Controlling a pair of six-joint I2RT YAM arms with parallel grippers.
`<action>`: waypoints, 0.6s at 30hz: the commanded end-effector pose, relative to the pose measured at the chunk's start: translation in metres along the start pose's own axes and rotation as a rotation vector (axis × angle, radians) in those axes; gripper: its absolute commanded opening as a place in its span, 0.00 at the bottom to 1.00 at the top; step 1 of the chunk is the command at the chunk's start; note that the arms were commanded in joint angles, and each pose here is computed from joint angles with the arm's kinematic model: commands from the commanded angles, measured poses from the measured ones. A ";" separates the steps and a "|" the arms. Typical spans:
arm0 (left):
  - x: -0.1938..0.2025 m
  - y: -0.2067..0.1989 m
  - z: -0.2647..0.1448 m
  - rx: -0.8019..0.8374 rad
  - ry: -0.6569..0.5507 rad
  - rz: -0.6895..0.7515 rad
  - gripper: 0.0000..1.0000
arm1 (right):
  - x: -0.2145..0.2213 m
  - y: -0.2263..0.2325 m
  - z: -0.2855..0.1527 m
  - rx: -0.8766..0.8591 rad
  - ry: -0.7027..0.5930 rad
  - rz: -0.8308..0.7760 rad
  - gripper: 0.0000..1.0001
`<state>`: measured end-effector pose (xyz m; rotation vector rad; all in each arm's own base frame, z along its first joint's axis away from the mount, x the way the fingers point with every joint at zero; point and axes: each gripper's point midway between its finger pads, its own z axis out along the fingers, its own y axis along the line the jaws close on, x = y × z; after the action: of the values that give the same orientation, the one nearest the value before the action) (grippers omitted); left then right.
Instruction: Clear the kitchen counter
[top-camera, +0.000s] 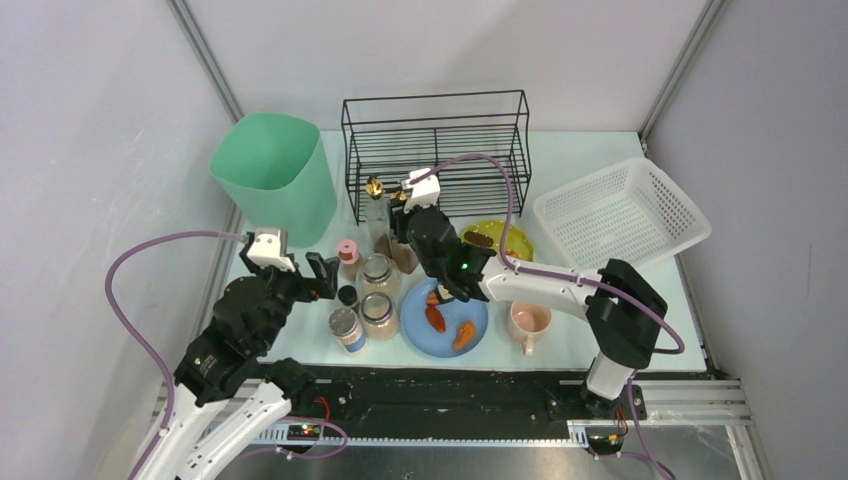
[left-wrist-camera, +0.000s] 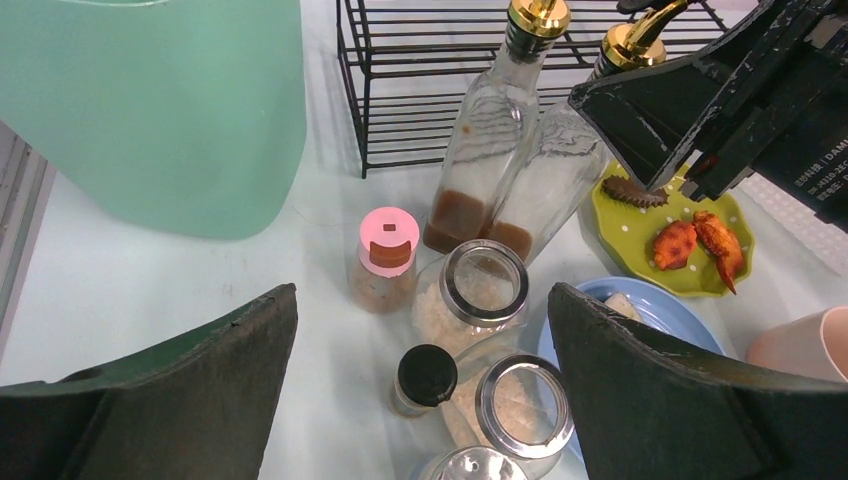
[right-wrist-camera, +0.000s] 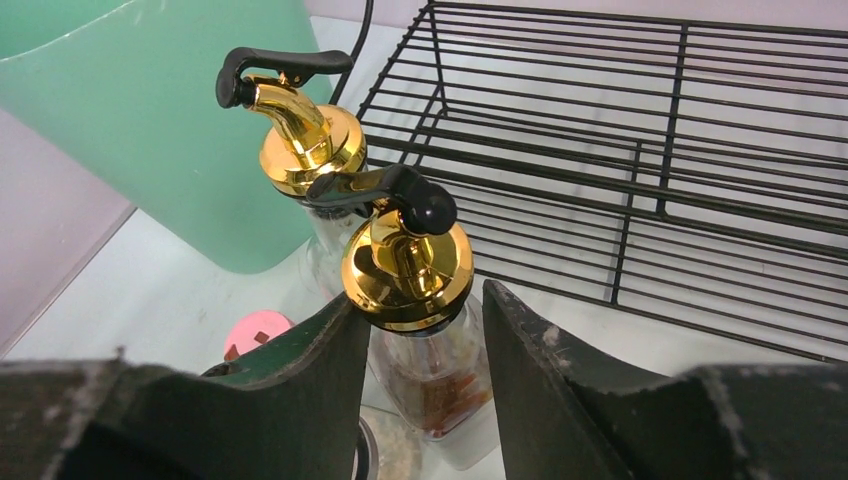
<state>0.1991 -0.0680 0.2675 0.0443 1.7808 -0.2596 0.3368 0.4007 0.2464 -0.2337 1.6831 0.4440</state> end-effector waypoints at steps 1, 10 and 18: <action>-0.001 0.003 0.003 -0.022 0.000 0.021 0.98 | -0.025 0.006 0.009 0.028 -0.093 0.056 0.49; 0.000 0.003 0.004 -0.022 0.005 0.024 0.98 | -0.021 0.003 0.015 0.062 -0.097 0.021 0.27; 0.001 0.003 0.005 -0.023 0.011 0.027 0.98 | -0.040 0.002 0.011 0.070 -0.148 -0.031 0.00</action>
<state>0.2009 -0.0688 0.2650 0.0472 1.7931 -0.2522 0.3472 0.4027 0.2398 -0.2360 1.6561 0.3562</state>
